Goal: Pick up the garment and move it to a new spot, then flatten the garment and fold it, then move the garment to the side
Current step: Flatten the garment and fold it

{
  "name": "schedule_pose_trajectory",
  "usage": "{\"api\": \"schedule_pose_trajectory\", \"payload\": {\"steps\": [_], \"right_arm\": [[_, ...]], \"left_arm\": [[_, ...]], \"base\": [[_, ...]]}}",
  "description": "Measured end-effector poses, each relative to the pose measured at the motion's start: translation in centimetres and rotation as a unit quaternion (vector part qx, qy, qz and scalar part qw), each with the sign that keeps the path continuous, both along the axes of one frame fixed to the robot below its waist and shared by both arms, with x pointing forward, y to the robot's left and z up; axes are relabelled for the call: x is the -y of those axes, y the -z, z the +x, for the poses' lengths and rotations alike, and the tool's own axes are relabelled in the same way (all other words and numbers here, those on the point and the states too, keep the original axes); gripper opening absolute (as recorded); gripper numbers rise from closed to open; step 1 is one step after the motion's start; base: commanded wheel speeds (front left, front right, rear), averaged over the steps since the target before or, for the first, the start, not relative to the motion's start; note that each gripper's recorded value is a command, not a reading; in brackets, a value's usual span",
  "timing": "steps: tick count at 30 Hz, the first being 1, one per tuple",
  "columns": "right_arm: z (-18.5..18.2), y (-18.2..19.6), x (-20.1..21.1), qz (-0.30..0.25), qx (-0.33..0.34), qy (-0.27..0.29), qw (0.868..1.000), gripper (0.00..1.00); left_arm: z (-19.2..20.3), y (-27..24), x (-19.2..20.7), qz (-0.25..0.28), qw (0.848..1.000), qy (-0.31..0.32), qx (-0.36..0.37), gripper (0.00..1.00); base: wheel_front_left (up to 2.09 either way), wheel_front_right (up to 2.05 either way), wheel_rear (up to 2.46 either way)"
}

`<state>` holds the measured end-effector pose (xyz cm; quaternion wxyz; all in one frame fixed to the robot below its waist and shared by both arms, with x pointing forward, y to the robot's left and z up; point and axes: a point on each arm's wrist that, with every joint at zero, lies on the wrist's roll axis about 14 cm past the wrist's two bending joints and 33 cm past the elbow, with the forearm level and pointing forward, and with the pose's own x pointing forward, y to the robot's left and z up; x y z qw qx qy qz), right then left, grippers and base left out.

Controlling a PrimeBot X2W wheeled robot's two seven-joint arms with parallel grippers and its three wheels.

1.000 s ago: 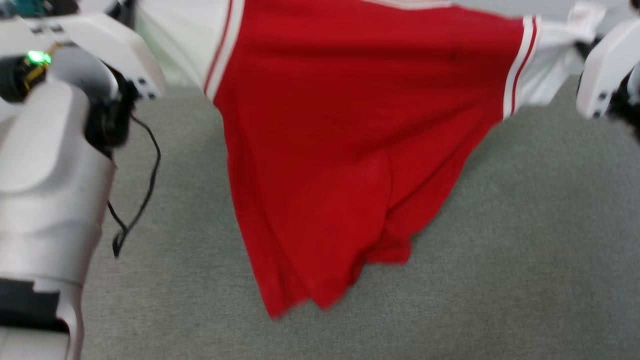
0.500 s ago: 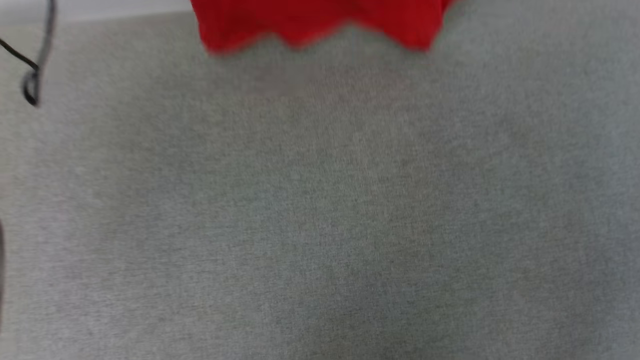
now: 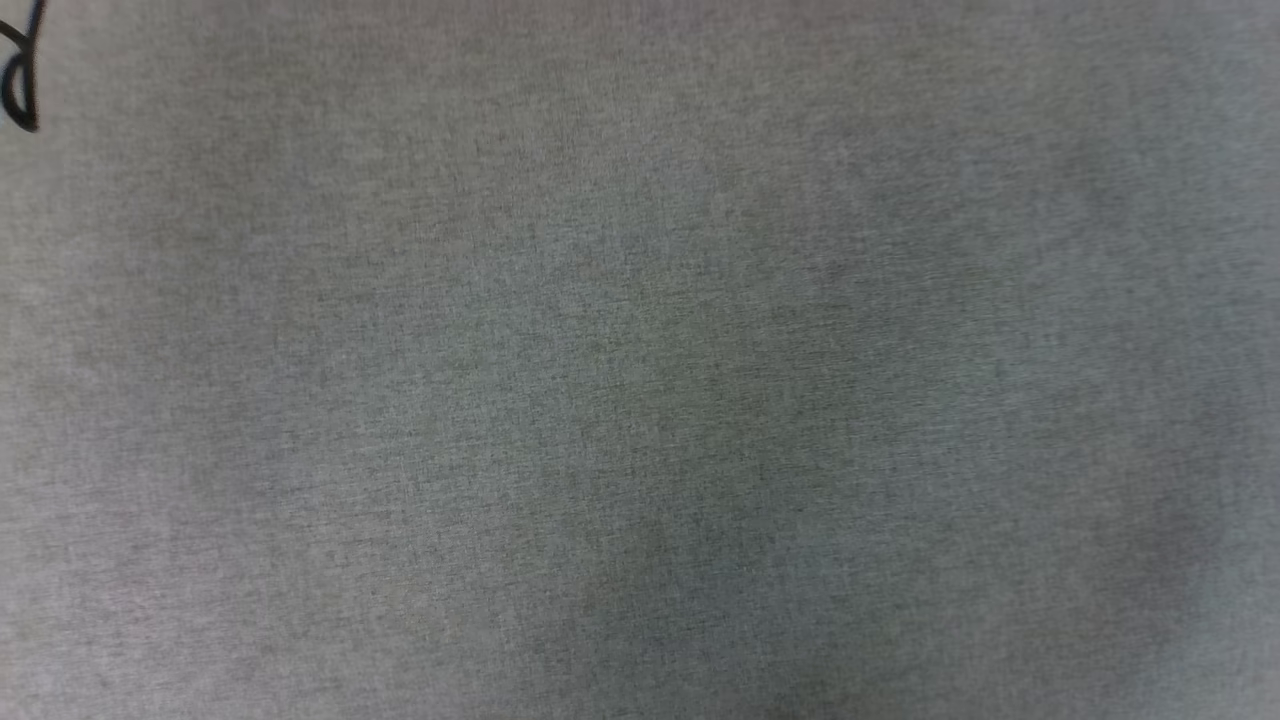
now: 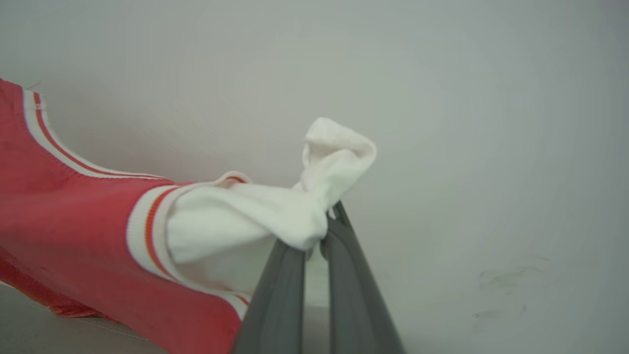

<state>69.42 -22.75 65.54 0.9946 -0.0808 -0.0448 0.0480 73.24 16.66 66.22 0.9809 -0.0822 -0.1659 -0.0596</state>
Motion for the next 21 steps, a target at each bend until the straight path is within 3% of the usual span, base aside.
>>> {"api": "schedule_pose_trajectory", "payload": {"steps": [10, 21], "right_arm": [[0.5, 6.0, -2.0, 0.012, -0.054, -0.032, 0.998, 0.0], [-7.1, 12.2, -1.3, 0.042, -0.115, -0.053, 0.991, 0.0]], "left_arm": [[0.0, 6.9, -0.3, -0.015, 0.998, 0.007, -0.061, 0.0], [-7.0, 12.7, -2.0, -0.048, 0.991, 0.0, -0.124, 0.0]], "base": [[0.0, 0.0, 0.0], [0.0, 0.0, 0.0]]}}
